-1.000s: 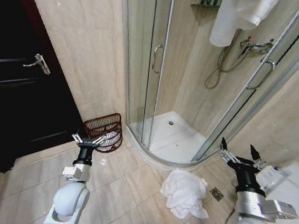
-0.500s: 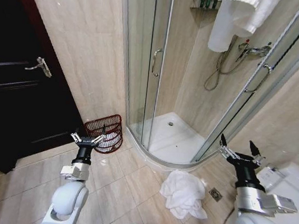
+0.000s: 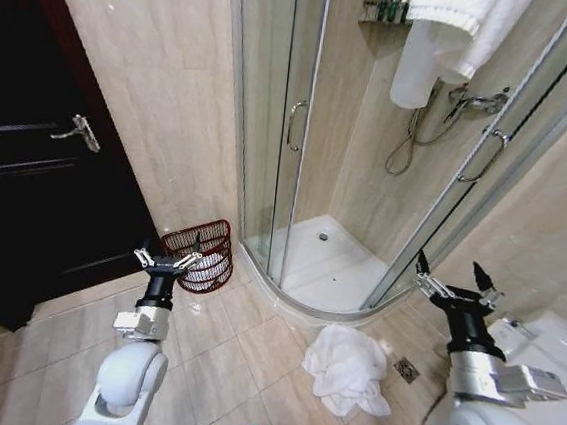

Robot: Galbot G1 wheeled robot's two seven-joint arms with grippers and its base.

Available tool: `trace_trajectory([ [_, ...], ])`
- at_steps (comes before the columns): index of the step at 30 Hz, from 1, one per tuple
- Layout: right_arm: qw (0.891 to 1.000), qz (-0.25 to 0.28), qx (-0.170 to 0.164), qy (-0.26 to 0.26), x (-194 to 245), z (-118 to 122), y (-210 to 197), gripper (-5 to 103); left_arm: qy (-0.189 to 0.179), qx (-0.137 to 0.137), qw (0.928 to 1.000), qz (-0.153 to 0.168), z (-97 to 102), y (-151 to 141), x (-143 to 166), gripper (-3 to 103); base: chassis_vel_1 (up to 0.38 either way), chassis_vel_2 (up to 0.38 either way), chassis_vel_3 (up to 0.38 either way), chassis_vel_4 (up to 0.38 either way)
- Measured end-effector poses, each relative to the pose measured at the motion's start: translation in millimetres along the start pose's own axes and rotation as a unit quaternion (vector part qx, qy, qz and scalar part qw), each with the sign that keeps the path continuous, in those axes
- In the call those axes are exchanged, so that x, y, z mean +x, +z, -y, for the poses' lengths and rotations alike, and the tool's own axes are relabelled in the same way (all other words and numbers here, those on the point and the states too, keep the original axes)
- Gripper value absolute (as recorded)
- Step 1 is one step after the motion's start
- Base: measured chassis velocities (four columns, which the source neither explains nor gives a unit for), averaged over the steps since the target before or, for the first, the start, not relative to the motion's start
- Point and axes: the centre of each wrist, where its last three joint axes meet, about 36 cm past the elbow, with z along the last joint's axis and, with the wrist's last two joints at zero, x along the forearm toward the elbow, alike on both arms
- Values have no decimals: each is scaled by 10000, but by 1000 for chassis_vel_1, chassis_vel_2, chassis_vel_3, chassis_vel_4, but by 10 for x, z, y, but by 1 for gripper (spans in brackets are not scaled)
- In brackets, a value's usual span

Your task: Discard the used towel into the hamper.

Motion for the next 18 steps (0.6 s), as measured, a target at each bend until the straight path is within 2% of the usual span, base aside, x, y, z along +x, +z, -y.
trace_trajectory([
  [10, 10000, 13, -9, -40, -17, -11, -8, 100, -36, 32, 10000, 25, -27, 11, -26, 100, 0, 0, 0, 0],
  [18, 9999, 91, -37, -62, -84, -35, -6, 100, -50, -20, 10000, -18, -139, 72, -16, 100, 0, 0, 0, 0],
])
